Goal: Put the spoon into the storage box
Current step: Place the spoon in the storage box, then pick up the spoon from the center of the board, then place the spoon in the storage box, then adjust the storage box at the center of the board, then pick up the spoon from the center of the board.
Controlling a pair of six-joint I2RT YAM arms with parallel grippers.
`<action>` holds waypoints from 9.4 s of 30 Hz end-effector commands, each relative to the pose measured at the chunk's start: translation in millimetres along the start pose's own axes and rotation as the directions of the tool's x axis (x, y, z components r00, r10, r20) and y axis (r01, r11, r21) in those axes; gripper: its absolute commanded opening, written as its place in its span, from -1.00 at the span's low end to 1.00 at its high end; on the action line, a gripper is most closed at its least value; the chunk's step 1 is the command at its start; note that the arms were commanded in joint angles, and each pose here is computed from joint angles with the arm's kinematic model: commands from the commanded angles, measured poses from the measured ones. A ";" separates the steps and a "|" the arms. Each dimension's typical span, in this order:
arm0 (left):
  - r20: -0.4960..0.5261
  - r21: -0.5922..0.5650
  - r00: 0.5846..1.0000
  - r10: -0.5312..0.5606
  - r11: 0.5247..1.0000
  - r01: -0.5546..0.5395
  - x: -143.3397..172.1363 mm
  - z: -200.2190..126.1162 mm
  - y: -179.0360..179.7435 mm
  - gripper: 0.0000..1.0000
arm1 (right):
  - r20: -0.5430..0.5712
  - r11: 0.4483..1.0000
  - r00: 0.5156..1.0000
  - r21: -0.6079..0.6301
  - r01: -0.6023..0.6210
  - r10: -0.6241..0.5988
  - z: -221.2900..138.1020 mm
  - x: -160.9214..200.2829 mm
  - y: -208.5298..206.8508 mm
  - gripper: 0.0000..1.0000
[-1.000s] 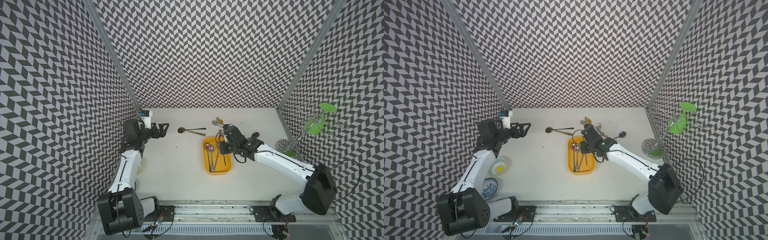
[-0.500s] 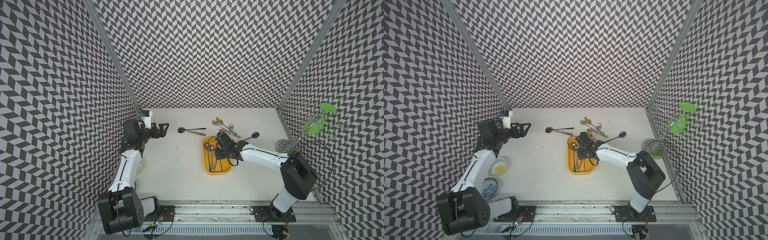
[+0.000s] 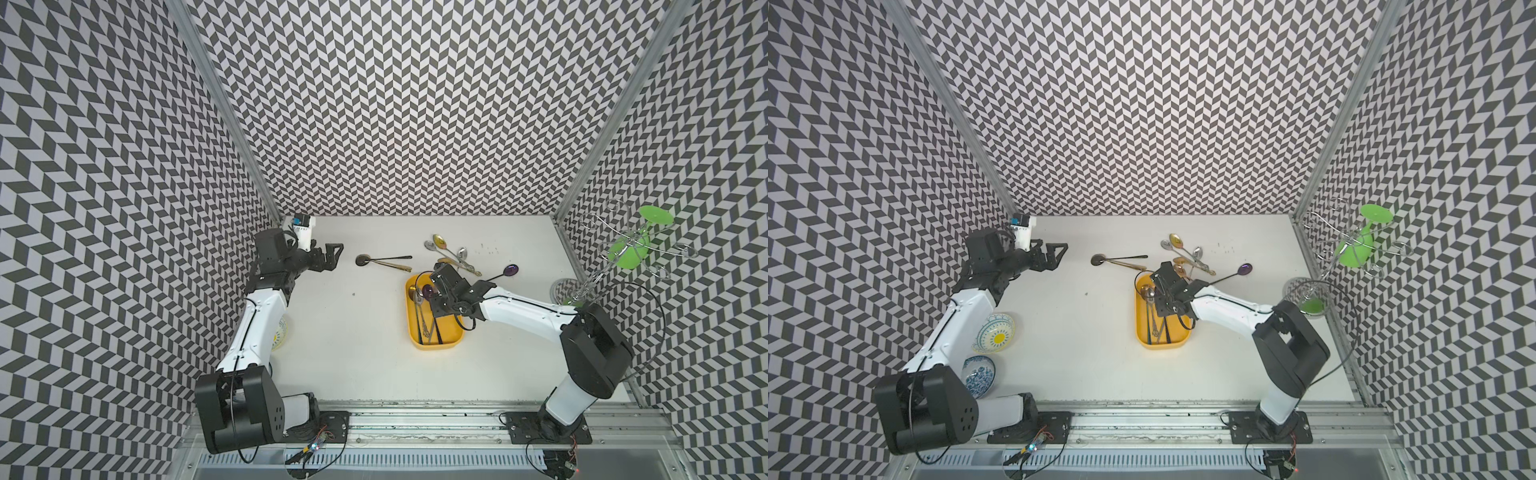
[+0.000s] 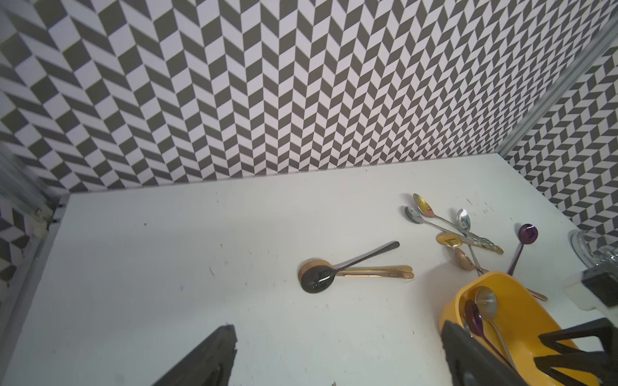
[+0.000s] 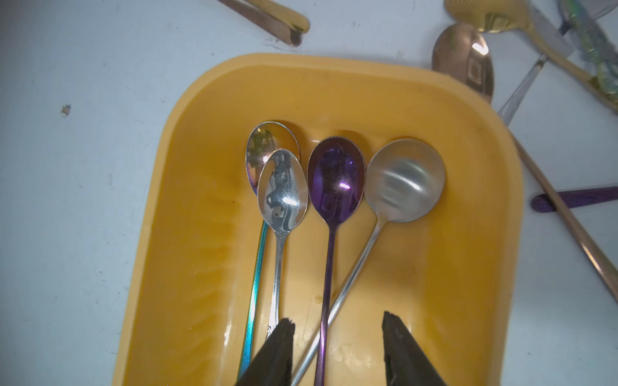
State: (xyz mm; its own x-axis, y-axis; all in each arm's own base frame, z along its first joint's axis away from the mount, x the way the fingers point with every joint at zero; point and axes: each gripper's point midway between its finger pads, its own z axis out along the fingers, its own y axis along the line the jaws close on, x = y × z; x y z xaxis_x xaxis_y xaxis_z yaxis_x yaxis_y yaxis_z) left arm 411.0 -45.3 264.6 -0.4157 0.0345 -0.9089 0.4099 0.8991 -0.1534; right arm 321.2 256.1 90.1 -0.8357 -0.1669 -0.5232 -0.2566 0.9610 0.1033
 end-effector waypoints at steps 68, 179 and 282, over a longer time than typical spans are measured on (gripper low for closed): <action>-0.307 0.579 0.495 0.813 0.572 -0.581 118.5 264.6 -71.3 0.39 | 0.716 0.995 0.693 0.098 0.016 -0.081 -210.9 -36.6 -104.2 1.00; 0.829 0.206 -0.414 0.376 -0.893 -0.400 192.9 68.1 -284.6 -1.00 | 0.728 0.990 0.682 0.135 -0.035 -0.075 -215.9 -35.6 -115.8 0.99; 0.164 -0.076 0.978 -0.130 0.987 0.144 -21.8 -33.8 22.8 0.99 | -0.079 0.989 0.996 0.148 -0.028 0.040 70.2 -52.6 -144.2 0.44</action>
State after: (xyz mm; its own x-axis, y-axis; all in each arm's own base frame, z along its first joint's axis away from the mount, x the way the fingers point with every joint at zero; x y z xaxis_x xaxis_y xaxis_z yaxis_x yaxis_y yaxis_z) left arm 406.0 -10.6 282.4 -0.3680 -0.1567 -0.9165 0.2626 0.9280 -0.2641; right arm 432.5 128.8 40.6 -0.8912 -0.1169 -0.4382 -0.1199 0.9926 -0.0209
